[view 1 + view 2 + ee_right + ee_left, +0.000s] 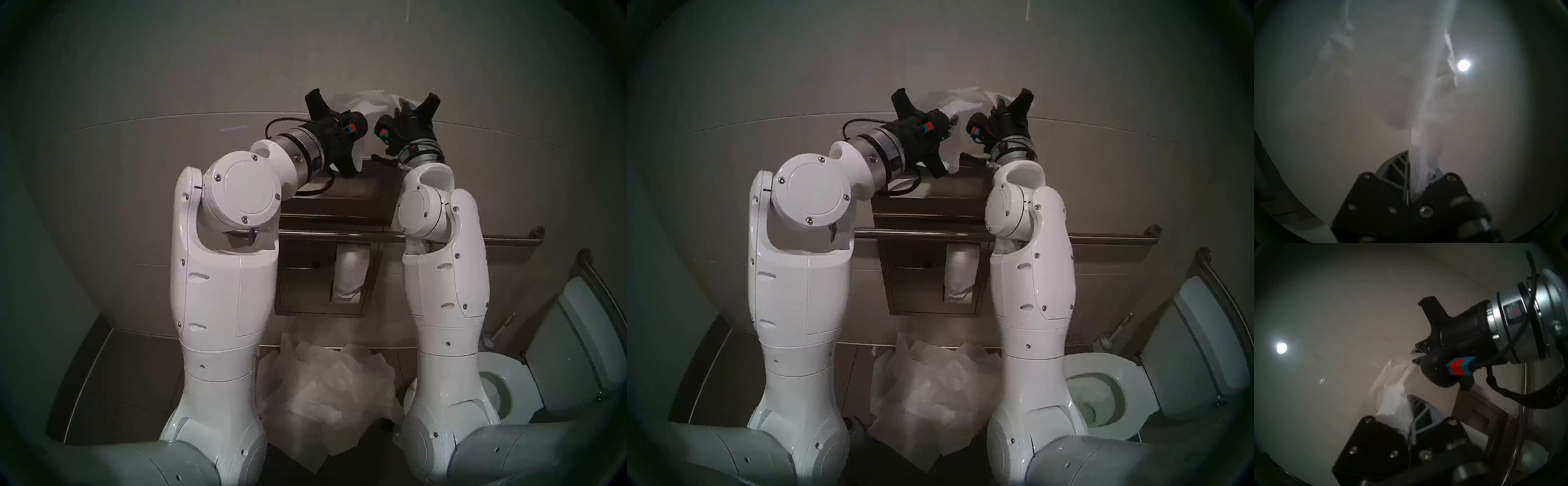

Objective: Take out a toilet seat cover

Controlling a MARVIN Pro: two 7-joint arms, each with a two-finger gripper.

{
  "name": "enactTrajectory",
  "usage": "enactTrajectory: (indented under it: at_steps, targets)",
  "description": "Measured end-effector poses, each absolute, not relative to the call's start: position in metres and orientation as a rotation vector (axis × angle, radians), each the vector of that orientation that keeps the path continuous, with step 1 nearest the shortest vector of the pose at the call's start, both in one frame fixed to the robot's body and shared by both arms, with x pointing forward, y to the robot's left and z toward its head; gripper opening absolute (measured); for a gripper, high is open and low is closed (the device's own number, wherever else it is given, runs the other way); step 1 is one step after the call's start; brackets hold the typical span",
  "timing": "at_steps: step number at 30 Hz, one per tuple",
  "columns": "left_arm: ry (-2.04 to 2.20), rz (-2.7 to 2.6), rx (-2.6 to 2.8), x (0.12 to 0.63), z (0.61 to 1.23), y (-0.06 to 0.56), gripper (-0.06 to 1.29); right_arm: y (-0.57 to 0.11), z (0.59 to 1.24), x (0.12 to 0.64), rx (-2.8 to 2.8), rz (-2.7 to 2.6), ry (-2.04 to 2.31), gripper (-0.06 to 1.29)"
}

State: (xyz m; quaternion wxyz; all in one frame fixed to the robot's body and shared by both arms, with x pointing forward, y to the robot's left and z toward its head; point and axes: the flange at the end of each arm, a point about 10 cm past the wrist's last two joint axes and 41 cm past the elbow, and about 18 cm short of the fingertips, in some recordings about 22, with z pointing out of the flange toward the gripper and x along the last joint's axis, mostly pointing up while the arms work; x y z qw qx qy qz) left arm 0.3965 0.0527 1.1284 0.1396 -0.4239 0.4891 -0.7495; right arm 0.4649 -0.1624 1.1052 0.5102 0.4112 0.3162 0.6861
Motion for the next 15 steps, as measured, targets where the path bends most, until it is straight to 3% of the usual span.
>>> enactTrajectory:
  at_steps: [15]
  targets:
    - [1.492,-2.176,-1.36,0.369,1.121,0.042,-0.02,-0.162,1.086,0.442,1.055,1.62,0.759,-0.04]
